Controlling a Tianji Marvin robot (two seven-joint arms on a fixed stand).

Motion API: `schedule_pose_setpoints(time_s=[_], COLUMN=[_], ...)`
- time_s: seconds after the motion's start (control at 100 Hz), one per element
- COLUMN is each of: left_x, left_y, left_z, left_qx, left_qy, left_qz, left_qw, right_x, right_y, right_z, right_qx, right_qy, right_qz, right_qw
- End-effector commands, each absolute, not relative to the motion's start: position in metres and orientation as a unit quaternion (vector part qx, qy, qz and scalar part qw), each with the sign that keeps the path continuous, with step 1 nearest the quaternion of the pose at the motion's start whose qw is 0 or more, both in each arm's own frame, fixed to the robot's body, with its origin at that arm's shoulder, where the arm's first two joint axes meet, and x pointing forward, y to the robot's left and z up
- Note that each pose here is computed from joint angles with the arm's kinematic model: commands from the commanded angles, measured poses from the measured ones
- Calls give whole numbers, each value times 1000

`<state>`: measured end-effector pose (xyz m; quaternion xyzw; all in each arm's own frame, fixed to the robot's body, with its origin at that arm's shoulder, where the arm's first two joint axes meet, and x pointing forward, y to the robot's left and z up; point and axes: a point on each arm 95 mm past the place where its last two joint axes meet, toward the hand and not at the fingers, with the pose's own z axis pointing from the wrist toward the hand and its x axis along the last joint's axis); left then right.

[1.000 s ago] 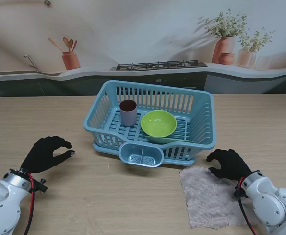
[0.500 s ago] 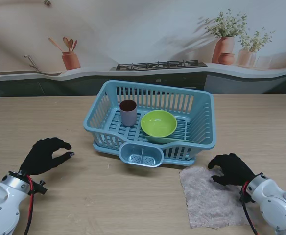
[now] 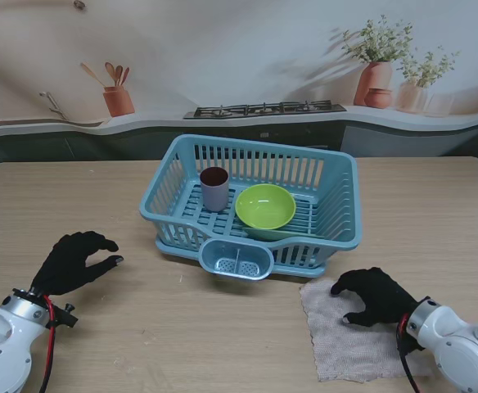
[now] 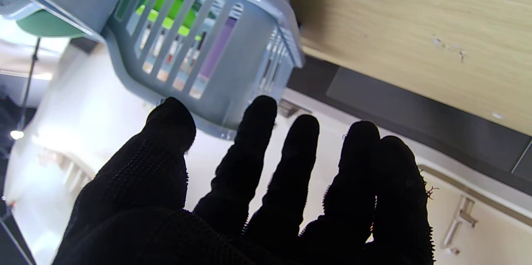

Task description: Clear dishes and wipe the table

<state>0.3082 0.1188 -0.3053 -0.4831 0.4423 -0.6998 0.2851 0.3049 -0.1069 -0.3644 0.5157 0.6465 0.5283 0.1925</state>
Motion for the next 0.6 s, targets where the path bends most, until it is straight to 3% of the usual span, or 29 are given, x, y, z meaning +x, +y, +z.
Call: schedule_pose_setpoints(time_s=[0.0,0.59], left_x=[307,304], left_y=[116,116], left_z=[-306,-306], left_qx=[-485,-487], left_qy=[444,439], left_qz=[-699,-700], left_qw=[281,283], right_x=[297,282], right_y=[-100,-95], right_z=[-370,-404], right_qx=[518,511], right_qy=[659,736], right_qz=[516,418], right_qw=[176,150])
